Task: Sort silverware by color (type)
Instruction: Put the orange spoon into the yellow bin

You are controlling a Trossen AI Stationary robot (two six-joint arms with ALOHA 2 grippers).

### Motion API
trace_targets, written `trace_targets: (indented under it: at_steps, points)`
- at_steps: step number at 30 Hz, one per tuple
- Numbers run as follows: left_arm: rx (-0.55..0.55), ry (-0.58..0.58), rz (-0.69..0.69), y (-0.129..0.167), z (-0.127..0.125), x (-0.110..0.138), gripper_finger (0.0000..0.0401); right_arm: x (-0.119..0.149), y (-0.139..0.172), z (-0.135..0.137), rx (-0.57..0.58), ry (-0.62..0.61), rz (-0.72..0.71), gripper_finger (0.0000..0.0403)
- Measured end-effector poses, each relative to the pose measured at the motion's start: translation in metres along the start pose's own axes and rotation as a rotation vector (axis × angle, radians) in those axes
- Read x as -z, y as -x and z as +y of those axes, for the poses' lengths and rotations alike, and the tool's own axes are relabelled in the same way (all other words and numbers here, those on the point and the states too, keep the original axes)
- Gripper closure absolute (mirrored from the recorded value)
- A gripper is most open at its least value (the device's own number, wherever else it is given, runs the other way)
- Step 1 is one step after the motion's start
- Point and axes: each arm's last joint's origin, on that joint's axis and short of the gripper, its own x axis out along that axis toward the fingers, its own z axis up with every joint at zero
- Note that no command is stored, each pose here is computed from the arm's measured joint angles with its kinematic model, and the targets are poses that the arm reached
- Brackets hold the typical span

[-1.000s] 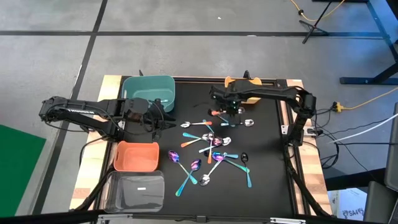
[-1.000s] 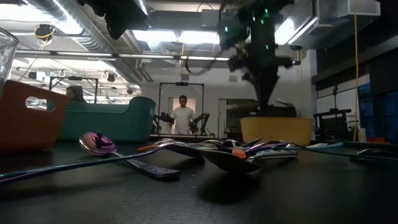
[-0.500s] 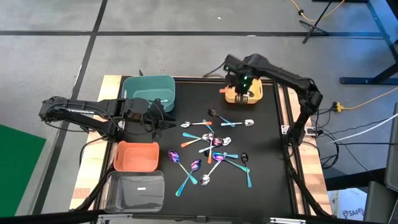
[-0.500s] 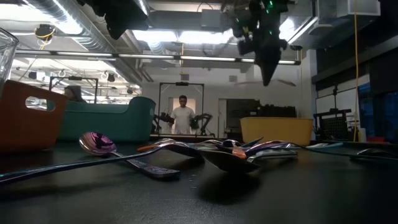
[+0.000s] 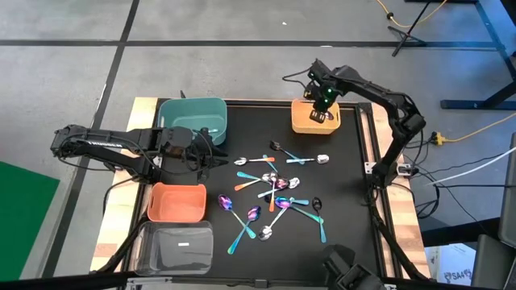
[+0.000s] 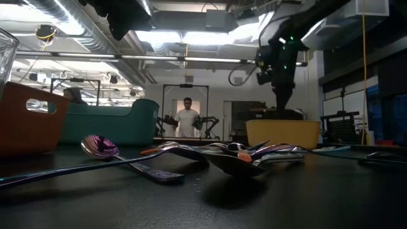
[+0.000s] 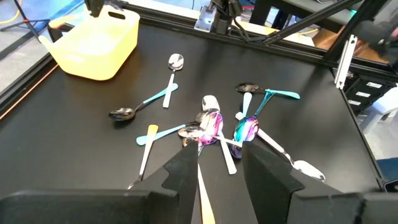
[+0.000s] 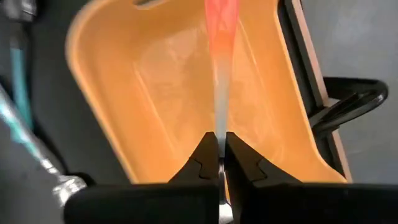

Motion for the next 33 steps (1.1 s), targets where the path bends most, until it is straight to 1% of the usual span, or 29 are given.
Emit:
trace_targets:
  at_steps: [3,8,16,22,33]
  points:
    - [-0.013,0.0,-0.003,0.0,0.0,0.0,0.0283,0.007,-0.015,-0.002,0.001,-0.004,0.003,0.0403]
    - [-0.024,0.0,-0.006,0.0,0.001,0.0,0.0283,0.012,-0.039,-0.001,0.021,0.003,-0.038,0.0403]
    - [-0.024,0.0,-0.006,0.0,0.001,0.0,0.0283,0.013,-0.054,-0.001,0.061,0.01,-0.115,0.0403]
    - [-0.024,0.0,-0.006,0.0,0.001,0.0,0.0283,0.013,-0.059,-0.002,0.052,0.008,-0.096,0.0403]
    - [-0.025,0.0,-0.006,0.0,0.001,0.0,0.0283,0.015,-0.085,-0.003,0.021,0.0,-0.013,0.0403]
